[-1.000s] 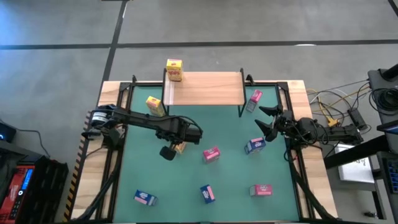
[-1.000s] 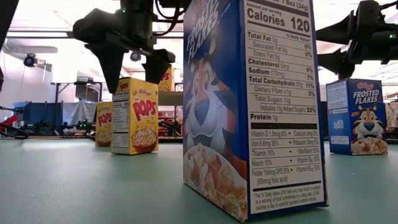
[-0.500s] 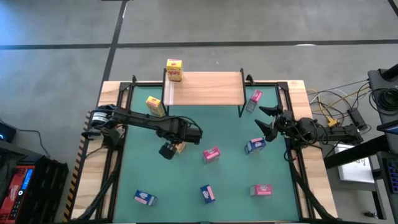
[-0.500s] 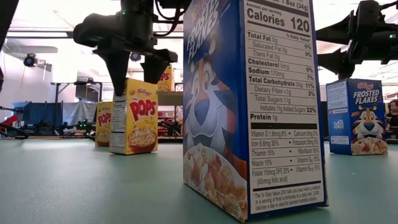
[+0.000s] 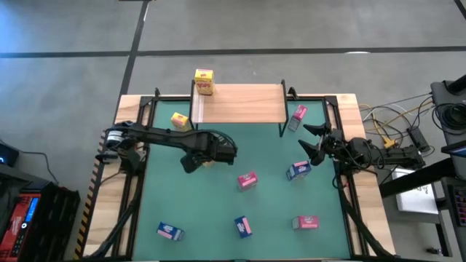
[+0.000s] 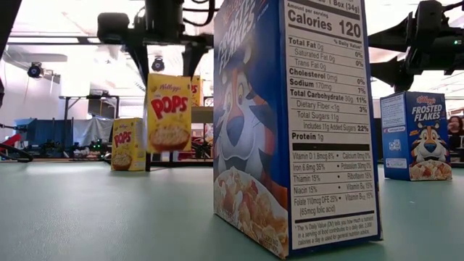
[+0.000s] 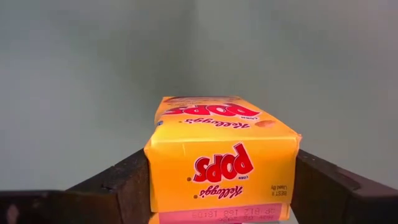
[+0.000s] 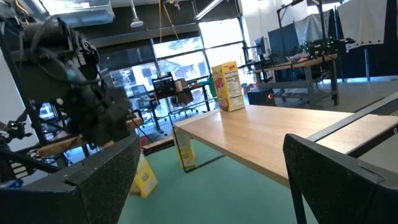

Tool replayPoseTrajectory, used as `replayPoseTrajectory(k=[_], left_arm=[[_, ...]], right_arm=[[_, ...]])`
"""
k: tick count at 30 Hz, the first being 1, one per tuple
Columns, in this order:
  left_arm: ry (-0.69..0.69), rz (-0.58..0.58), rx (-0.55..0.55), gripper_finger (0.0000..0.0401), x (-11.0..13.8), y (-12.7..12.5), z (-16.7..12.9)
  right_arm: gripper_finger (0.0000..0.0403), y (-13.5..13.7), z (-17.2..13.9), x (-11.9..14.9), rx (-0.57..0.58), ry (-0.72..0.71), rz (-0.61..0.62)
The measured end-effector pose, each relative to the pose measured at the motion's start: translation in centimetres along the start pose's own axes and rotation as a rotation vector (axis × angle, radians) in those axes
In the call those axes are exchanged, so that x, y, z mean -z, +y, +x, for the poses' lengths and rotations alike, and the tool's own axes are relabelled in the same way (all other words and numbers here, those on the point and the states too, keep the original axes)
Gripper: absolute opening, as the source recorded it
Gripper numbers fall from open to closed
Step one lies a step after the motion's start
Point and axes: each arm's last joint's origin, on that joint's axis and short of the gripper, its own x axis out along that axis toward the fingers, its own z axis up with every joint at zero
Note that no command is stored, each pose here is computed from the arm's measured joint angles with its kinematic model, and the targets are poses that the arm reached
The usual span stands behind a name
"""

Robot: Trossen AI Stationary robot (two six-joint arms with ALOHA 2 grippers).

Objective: Stack cereal on shelf
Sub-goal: Put the bottom yellow cereal box on the shelf

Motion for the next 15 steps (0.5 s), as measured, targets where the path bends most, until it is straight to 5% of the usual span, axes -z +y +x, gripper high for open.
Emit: replayPoseTrajectory(k=[15], left_arm=[[-0.089,0.318,0.07,0.0278,-5.3,-2.9,-4.9]], right_arm=[[0.0384,0.0,0.0,0.0,0.0,0.0,0.0]])
